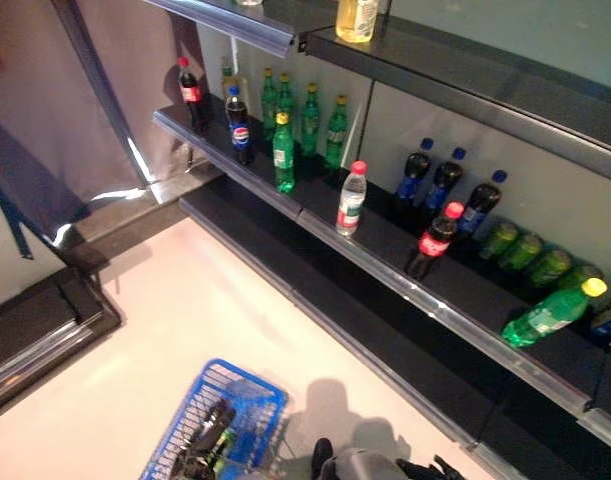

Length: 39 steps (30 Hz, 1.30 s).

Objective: Pick up the drink and place into the basket.

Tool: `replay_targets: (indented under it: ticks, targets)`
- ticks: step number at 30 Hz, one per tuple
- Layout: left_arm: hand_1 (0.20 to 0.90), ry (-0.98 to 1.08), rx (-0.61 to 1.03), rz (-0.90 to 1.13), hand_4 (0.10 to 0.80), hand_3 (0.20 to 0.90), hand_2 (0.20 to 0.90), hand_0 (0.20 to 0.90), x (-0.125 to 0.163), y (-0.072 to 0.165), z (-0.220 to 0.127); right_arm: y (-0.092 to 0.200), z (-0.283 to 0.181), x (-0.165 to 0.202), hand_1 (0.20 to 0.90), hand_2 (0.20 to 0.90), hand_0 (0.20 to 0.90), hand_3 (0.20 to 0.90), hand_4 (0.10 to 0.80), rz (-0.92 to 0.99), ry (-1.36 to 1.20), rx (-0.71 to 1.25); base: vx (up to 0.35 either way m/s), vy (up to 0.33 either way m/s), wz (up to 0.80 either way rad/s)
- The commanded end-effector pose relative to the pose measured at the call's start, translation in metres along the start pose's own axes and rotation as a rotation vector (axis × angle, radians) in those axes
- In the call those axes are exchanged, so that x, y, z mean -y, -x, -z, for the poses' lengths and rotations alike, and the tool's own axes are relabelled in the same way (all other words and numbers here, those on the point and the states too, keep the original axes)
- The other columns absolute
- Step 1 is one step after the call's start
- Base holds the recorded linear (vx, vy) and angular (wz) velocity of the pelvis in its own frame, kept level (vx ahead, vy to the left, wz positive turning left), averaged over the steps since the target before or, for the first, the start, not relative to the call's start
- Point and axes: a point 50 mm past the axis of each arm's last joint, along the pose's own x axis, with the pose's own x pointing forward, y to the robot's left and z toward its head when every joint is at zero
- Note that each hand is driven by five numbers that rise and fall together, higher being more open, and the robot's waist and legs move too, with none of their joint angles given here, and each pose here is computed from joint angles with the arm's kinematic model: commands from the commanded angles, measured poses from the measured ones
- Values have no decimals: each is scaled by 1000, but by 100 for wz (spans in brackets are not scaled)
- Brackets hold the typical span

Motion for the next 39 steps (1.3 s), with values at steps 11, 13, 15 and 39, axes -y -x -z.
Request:
replay_targets:
  ticks: [11,13,15,39]
  targets:
    - [300,339,-43,69,100,200,300,300,-4,11,23,-2,-32,12,900,900,900,900,800,-23,12,159,384,390,-84]
    - [300,334,-56,70,100,200,300,300,3,8,18,-2,-31,12,900,900,900,900,800,-15,33,158,244,512,-134]
    - [300,304,-57,64,100,200,300,300,10,4,12,-1,-28,10,900,900,900,900,800,-1,31,152,131,349,-55]
    - [300,183,16,51,100,200,300,300,-12,4,-17,146,-185,-107,900,900,900,900,800,-874,551,1103,32,31,-24]
